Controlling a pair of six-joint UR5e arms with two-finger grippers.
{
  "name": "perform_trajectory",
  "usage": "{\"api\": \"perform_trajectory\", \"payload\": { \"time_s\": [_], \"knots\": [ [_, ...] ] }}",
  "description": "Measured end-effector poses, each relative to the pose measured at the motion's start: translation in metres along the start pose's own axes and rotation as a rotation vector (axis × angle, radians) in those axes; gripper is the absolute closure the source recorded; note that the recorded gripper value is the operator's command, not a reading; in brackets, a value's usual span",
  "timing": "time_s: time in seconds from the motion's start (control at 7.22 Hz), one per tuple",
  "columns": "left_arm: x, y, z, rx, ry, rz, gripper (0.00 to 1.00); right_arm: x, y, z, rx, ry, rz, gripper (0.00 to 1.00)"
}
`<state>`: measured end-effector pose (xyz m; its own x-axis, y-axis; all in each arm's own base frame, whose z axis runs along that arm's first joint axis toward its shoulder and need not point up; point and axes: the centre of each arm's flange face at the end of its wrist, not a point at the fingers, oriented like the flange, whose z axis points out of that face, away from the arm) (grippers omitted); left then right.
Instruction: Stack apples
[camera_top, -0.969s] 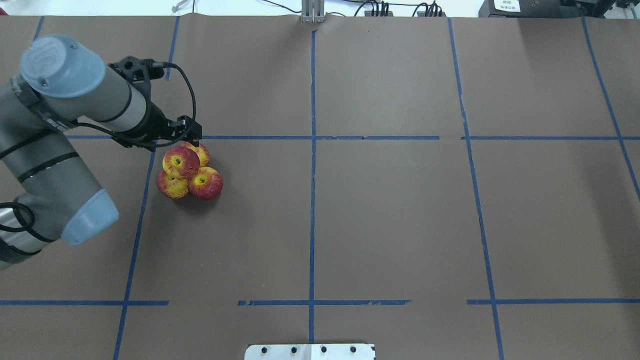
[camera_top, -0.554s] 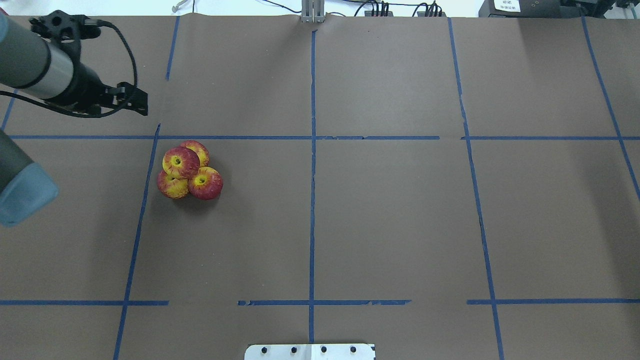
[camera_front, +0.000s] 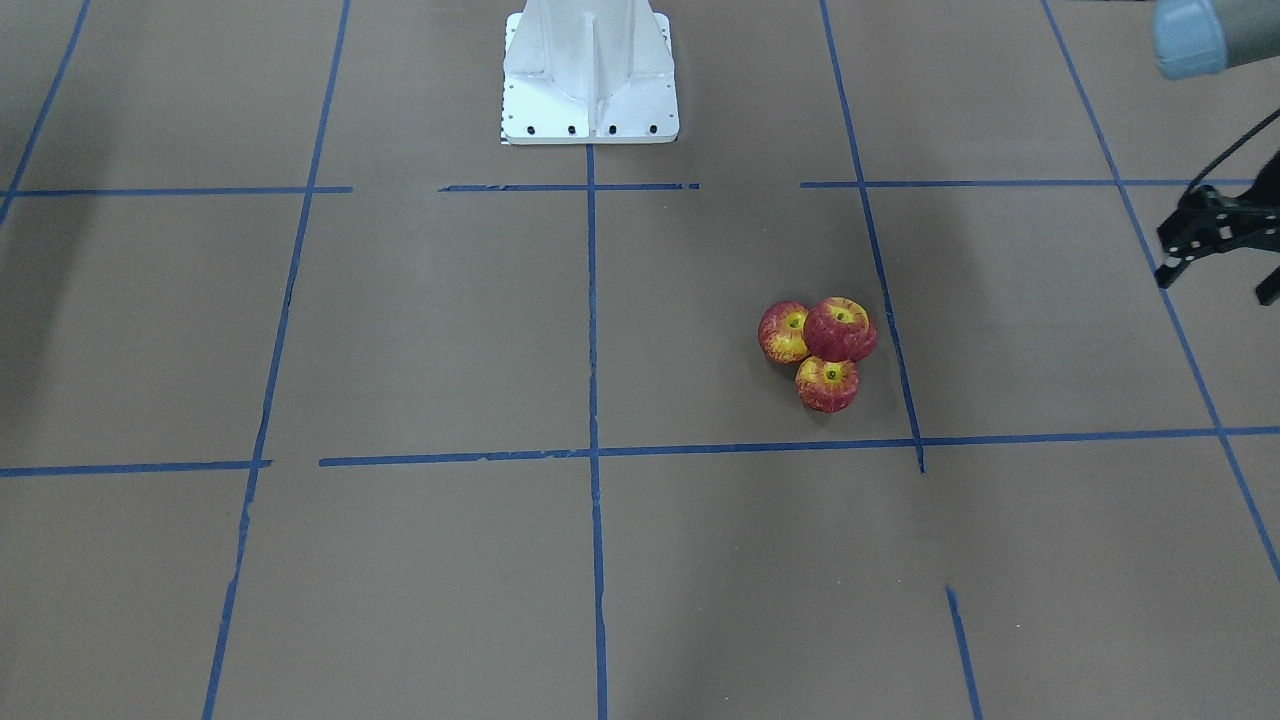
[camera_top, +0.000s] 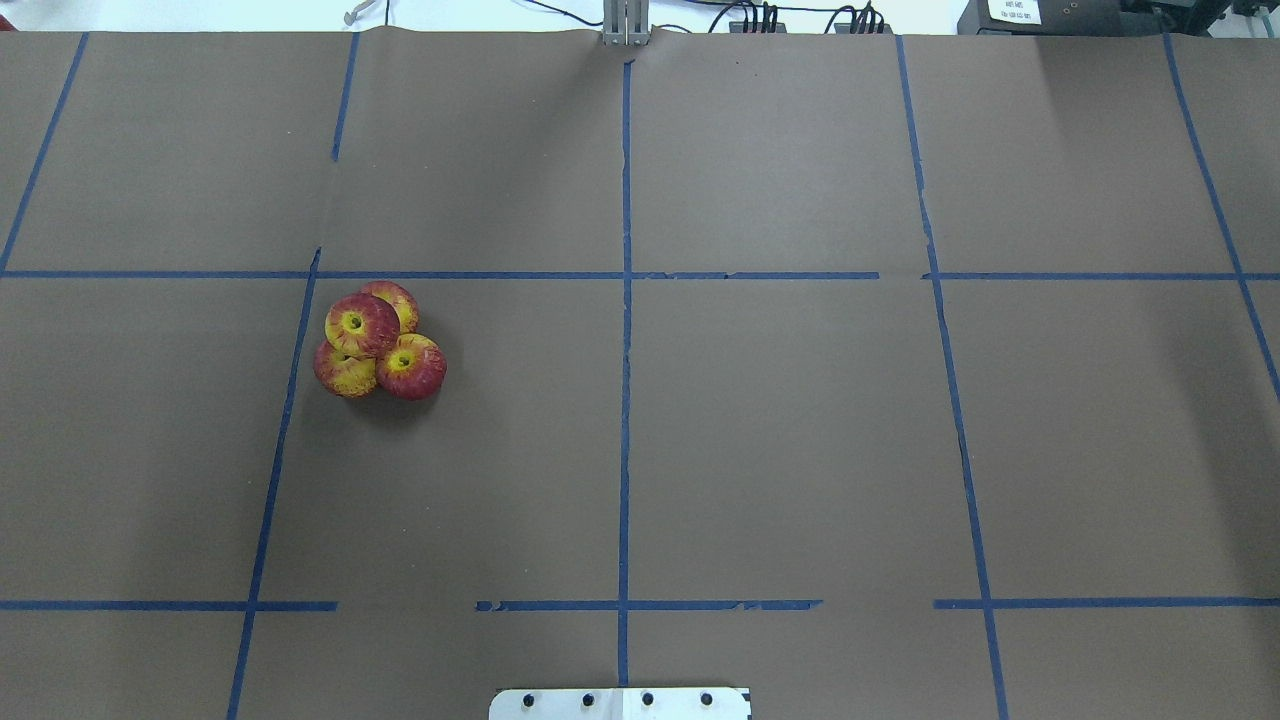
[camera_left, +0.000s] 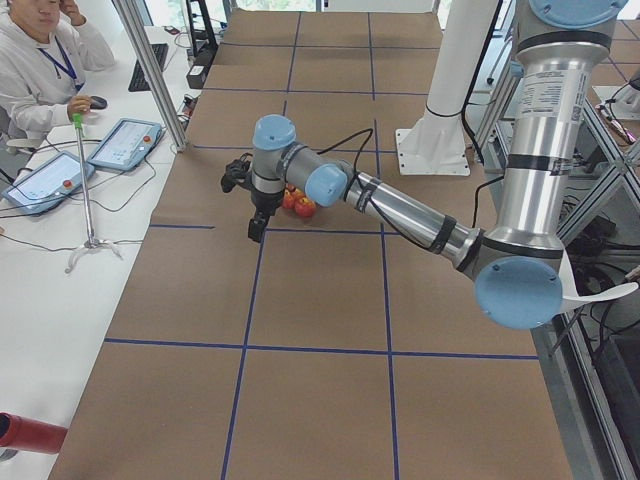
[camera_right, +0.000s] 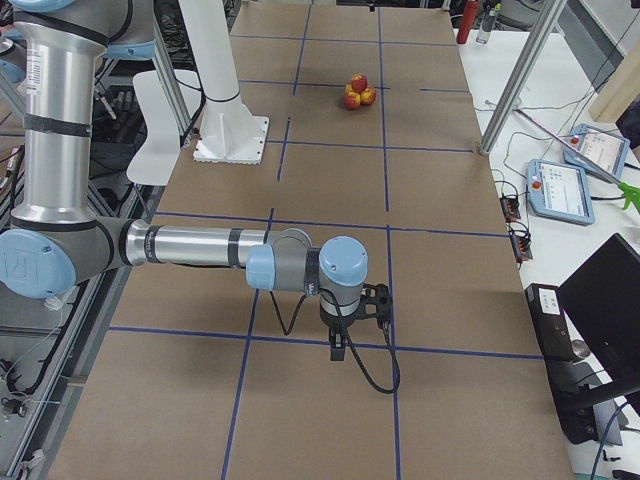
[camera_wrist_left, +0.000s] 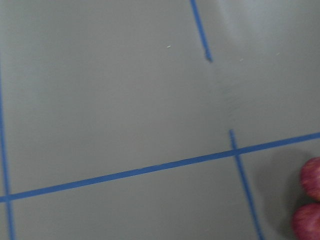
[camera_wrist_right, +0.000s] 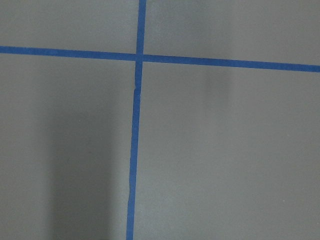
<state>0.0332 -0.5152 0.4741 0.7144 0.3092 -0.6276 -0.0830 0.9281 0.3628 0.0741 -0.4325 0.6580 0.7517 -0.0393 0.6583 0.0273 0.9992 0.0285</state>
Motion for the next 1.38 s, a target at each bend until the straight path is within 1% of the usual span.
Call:
{"api": "perform_trajectory", "payload": {
  "time_s": [0.14,0.28,0.42,0.69,0.97,1.11,1.38],
  "knots": [
    [-0.059,0.021,-0.004,-0.012,-0.012,0.028,0.00,0.000,0.000,0.000,0.000,0.000,0.000,0.00],
    [-0.109,0.042,-0.002,-0.030,0.001,0.014,0.00,0.000,0.000,0.000,0.000,0.000,0.000,0.00],
    [-0.137,0.060,0.003,-0.052,0.028,-0.026,0.00,0.000,0.000,0.000,0.000,0.000,-0.001,0.00],
    [-0.148,0.084,0.004,-0.118,0.062,-0.109,0.00,0.000,0.000,0.000,0.000,0.000,-0.001,0.00],
    [-0.151,0.111,0.015,-0.169,0.076,-0.153,0.00,0.000,0.000,0.000,0.000,0.000,0.000,0.00],
    [-0.153,0.120,0.020,-0.182,0.083,-0.165,0.00,0.000,0.000,0.000,0.000,0.000,0.000,0.00],
    [-0.149,0.119,0.022,-0.174,0.136,-0.176,0.00,0.000,0.000,0.000,0.000,0.000,-0.001,0.00]
  ]
}}
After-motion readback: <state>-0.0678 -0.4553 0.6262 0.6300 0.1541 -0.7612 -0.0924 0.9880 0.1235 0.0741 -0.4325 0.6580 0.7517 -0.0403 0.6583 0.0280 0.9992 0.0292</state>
